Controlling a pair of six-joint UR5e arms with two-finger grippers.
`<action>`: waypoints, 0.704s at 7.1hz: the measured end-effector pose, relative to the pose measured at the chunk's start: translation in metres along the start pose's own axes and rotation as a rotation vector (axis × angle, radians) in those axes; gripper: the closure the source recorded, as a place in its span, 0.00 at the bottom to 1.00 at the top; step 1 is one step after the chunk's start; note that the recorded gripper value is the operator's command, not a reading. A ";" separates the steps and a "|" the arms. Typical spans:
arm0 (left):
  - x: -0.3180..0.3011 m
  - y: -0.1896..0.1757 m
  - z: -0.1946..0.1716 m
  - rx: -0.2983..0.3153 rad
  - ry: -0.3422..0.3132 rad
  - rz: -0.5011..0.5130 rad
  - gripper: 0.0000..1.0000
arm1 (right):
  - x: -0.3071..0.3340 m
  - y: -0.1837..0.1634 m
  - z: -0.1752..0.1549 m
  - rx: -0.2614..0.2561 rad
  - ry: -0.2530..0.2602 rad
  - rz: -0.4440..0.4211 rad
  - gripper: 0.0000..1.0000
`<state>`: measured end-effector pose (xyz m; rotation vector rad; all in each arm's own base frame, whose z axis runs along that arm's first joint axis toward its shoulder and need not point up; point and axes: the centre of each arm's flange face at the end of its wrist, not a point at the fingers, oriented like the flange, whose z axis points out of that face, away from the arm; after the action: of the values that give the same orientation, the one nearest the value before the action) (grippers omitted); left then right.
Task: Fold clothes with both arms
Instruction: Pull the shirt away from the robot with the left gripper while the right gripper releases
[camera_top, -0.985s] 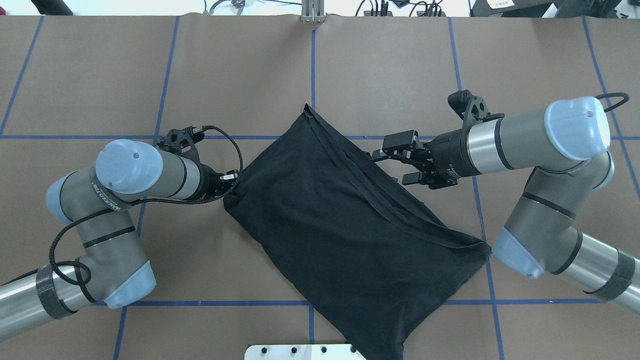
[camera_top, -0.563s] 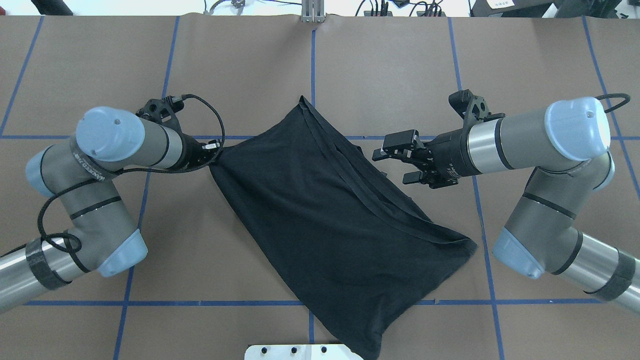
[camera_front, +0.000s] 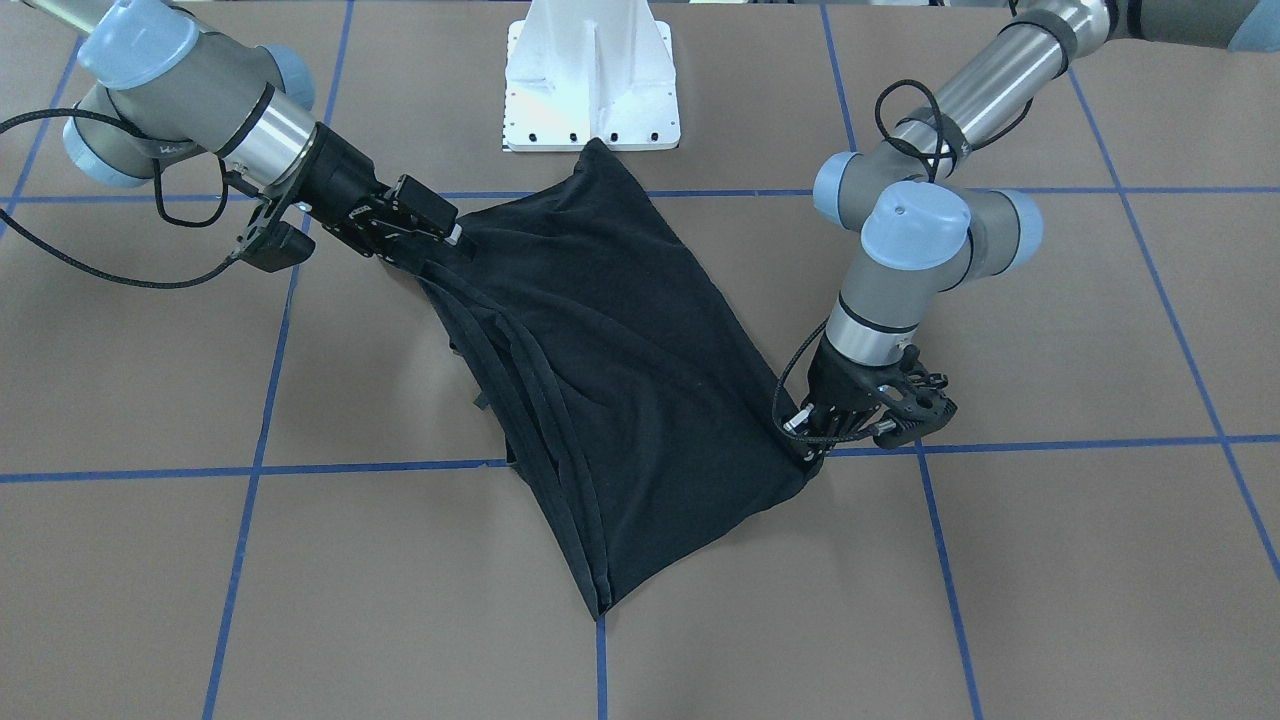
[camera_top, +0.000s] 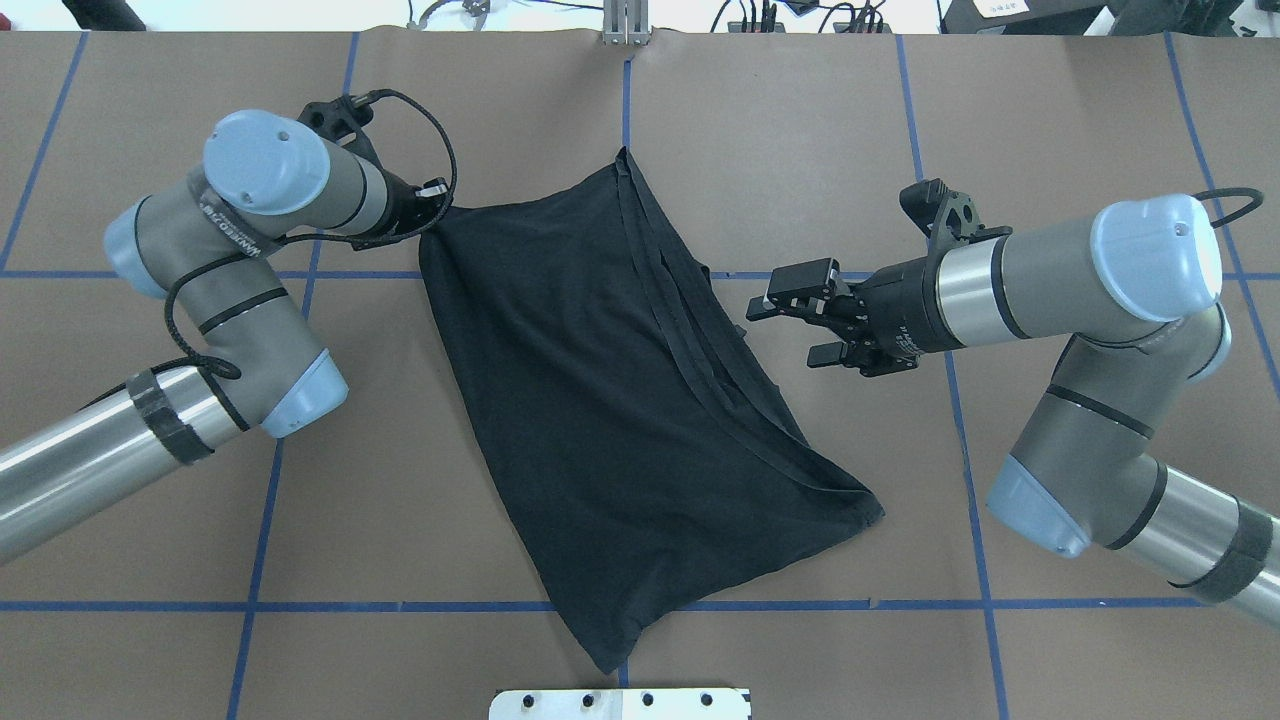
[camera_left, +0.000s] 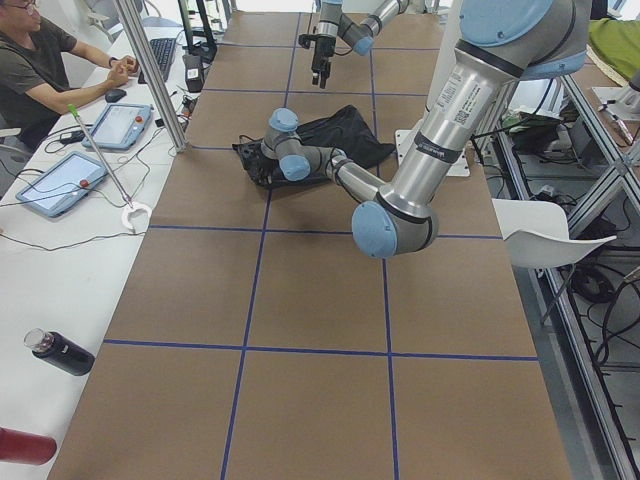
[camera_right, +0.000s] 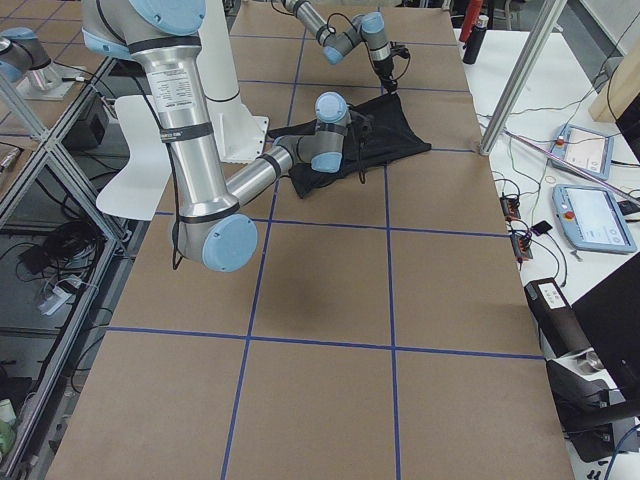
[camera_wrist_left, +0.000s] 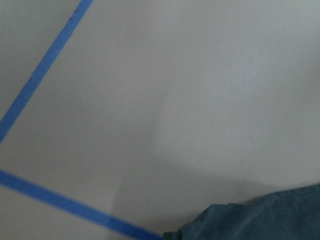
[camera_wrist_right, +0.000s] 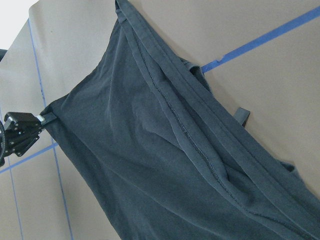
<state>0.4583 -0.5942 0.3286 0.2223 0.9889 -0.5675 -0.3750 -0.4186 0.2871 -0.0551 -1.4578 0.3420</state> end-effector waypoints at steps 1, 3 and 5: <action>0.017 -0.011 0.015 0.048 0.031 0.000 1.00 | 0.001 0.000 -0.001 0.001 0.001 0.001 0.00; 0.043 -0.030 0.033 0.142 0.100 0.001 1.00 | 0.003 -0.001 -0.002 0.004 0.003 0.005 0.00; 0.052 -0.042 0.044 0.209 0.154 -0.002 1.00 | 0.004 -0.003 -0.003 0.010 0.003 0.005 0.00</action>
<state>0.4897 -0.6662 0.3119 0.4565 1.0790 -0.6629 -0.3707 -0.4199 0.2912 -0.0517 -1.4527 0.3532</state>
